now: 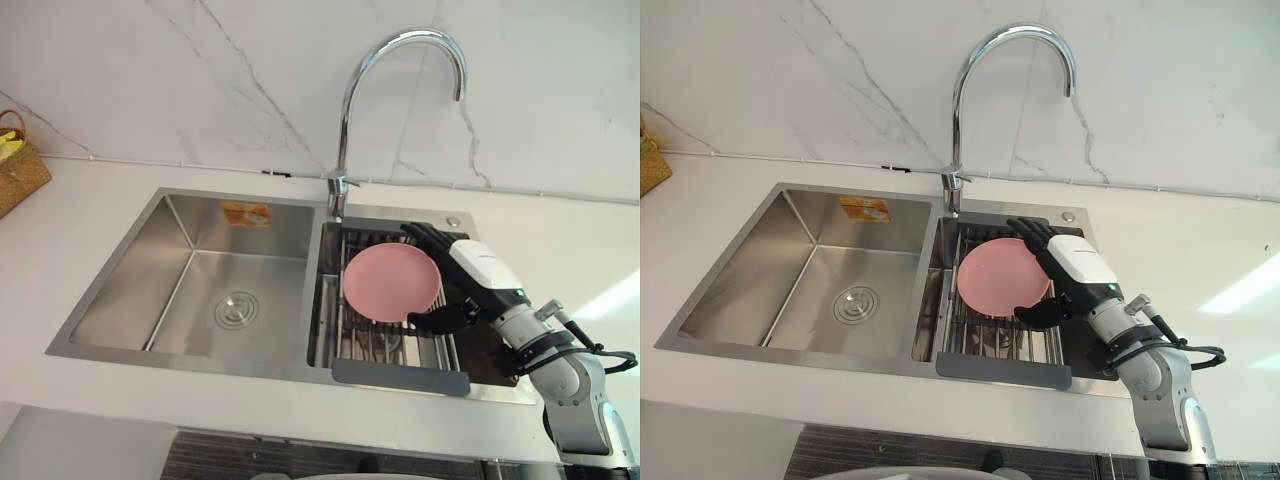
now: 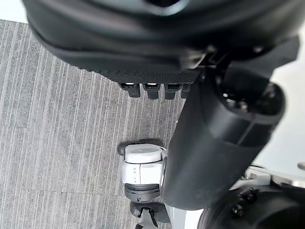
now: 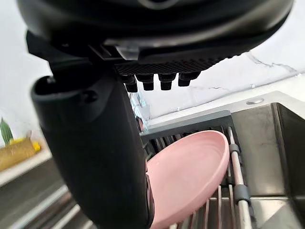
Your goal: Walk over to the sink, pick up the cup, carry it to the dishwasher, place the cup inside the dishwasher, then close the dishwasher door
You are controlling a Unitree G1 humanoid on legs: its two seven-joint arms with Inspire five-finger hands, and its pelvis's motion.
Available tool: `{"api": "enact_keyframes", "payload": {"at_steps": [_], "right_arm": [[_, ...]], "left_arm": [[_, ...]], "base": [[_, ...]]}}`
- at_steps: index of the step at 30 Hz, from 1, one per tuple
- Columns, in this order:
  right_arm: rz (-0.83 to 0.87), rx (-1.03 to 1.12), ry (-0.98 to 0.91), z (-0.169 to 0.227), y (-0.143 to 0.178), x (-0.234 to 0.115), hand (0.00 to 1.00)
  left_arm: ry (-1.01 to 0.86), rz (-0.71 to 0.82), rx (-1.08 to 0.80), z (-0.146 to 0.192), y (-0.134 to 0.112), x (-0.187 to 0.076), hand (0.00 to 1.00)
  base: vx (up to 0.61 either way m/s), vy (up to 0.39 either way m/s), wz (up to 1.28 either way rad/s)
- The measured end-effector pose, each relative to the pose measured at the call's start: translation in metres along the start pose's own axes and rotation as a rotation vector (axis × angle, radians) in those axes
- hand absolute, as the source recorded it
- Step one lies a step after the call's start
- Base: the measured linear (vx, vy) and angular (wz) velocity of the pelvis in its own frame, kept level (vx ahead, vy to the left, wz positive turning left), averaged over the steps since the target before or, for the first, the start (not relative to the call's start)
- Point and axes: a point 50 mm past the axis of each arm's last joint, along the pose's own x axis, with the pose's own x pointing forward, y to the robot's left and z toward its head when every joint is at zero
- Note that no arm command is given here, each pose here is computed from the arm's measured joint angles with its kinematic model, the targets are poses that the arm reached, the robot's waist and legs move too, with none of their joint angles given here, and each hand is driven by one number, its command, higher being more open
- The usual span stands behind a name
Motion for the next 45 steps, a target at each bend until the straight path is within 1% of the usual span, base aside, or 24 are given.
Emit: {"api": "enact_keyframes", "payload": {"at_steps": [6, 12, 17, 32, 39, 45], "right_arm": [[0.041, -0.185, -0.064, 0.016, -0.003, 0.010, 1.00], [0.053, -0.302, -0.092, 0.021, -0.010, 0.013, 1.00], [0.075, -0.352, -0.090, 0.022, -0.013, 0.015, 1.00], [0.156, -0.393, -0.070, 0.022, -0.005, 0.015, 1.00], [0.235, -0.372, -0.037, 0.015, 0.013, 0.006, 1.00], [0.327, -0.355, -0.007, 0.008, 0.036, 0.000, 1.00]], "left_arm": [[0.001, 0.012, -0.030, -0.002, 0.002, -0.001, 1.00], [-0.001, 0.013, -0.032, -0.003, 0.004, -0.002, 1.00], [-0.002, 0.017, -0.046, -0.004, 0.005, -0.002, 1.00], [0.013, 0.022, -0.058, -0.011, 0.006, -0.005, 1.00], [0.015, 0.023, -0.057, -0.012, 0.007, -0.006, 1.00], [0.015, 0.023, -0.055, -0.012, 0.007, -0.006, 1.00]], "base": [[-0.04, 0.003, 0.01], [-0.01, 0.000, 0.00], [0.00, 0.000, 0.00], [-0.03, 0.007, 0.02], [-0.01, 0.001, 0.01], [-0.01, 0.003, 0.00]]}}
